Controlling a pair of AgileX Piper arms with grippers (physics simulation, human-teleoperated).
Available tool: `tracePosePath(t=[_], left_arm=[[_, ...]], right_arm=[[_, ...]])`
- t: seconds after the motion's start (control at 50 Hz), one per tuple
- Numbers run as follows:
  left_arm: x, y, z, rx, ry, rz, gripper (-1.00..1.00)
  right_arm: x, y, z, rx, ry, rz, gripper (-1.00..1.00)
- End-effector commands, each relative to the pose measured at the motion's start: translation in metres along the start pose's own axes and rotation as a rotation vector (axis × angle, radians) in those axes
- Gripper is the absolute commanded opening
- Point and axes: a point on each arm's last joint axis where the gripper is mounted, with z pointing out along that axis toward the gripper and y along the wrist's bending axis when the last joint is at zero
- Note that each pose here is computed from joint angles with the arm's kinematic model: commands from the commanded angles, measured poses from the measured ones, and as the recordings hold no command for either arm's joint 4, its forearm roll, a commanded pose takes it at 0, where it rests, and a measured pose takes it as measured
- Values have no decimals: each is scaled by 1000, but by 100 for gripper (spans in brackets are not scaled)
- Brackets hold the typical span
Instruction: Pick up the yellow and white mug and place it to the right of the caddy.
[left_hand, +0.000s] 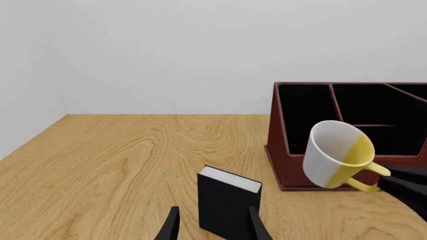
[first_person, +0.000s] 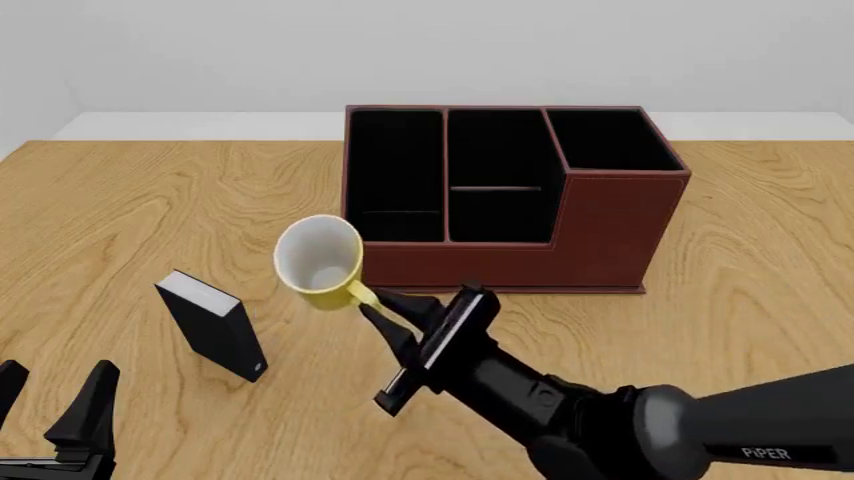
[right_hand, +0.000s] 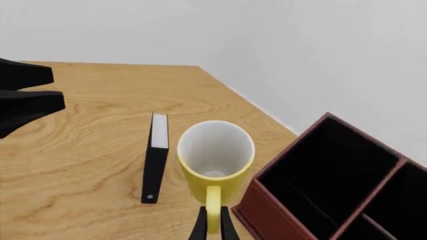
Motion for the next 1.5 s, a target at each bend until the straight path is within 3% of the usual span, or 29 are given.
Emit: tracePosePath(t=[0.02,1.5], left_arm=[[0,0,0,0,0,0,100],[0,0,0,0,0,0,100]], right_arm=[[-16,-4,-9,9,-33,-7,-100],[-93,-62,-88,201,-152,-76,-100]])
